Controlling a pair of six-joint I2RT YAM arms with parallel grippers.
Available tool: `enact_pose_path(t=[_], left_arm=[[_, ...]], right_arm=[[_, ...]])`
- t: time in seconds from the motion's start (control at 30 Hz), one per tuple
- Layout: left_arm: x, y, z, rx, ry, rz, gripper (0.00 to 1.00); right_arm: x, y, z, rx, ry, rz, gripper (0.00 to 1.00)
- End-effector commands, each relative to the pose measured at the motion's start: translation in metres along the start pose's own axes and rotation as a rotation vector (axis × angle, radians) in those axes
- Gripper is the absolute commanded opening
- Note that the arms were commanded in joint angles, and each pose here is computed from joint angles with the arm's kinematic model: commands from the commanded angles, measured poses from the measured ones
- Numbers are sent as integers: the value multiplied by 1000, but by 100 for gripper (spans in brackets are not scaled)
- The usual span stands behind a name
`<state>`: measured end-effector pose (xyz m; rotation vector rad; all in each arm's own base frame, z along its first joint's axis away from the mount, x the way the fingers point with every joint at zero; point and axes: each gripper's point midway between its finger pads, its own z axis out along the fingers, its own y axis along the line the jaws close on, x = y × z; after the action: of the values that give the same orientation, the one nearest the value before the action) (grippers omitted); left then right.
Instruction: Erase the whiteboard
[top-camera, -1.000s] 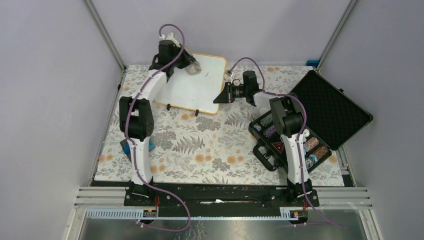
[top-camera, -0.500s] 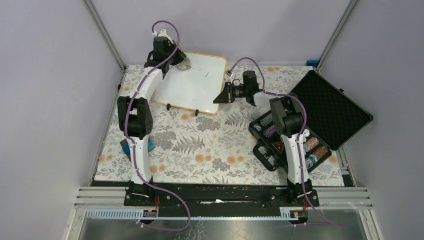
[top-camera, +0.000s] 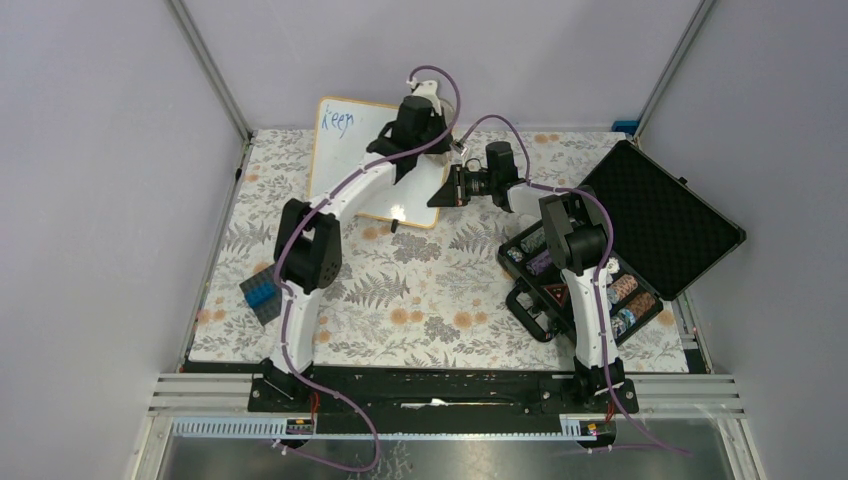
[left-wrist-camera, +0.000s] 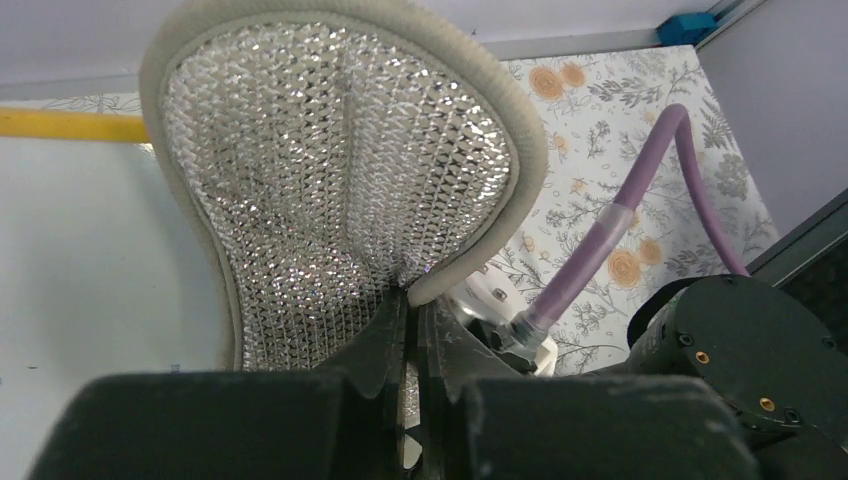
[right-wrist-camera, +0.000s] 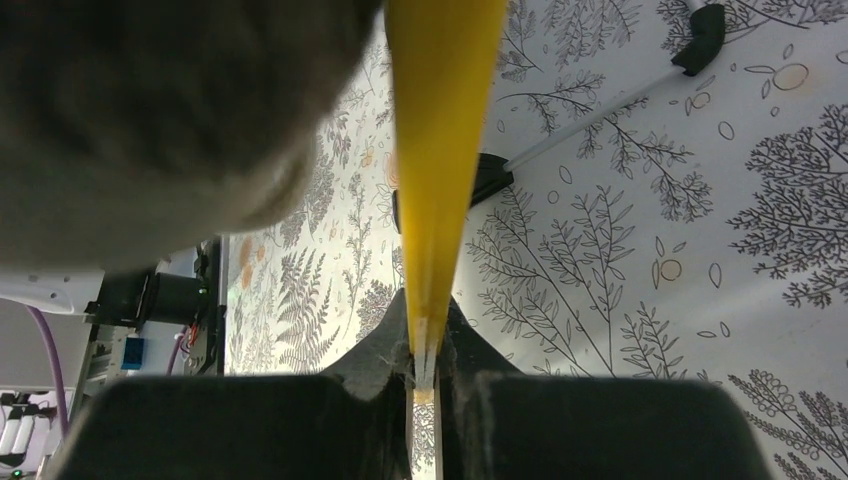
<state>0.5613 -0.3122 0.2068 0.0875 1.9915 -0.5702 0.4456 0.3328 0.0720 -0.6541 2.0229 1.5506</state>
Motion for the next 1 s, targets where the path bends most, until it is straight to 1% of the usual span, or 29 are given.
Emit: enact_pose_path(t=[0.0,0.1,0.17,0.23,0.3,0.4,0.47,0.53,0.63,0.8,0.87,0.97], left_arm=[[57,3,15,25,145,-27,0],[57,18,13,-17,149,-9,0],[54,35,11,-39,152,-23,0],[50,63,7,-86,150,-53,0],[44,102,-1,-150,144,-91,0],[30,152,-16,-220,97,-202,0],[23,177,-23,-241,85,-255,0],[18,193,-26,-259,82,-268,0],[12,199,-26,-268,76,-267,0],[5,188,-24,-246,71,-261,0],[11,177,-23,-248,79,-222,0],[26,138,-16,-219,108,-141,0]], right_arm=[[6,54,11,-154,71,-111,0],[5,54,11,-153,70,-115,0],[5,54,11,-153,70,-115,0],[5,54,10,-152,70,-113,0],[5,54,11,-152,70,-114,0],[6,54,11,-153,71,-112,0],[5,53,12,-153,71,-112,0],[5,53,12,-153,71,-112,0],[5,53,12,-152,71,-111,0],[5,53,12,-153,72,-111,0],[6,53,12,-153,72,-109,0],[5,53,12,-153,70,-113,0]])
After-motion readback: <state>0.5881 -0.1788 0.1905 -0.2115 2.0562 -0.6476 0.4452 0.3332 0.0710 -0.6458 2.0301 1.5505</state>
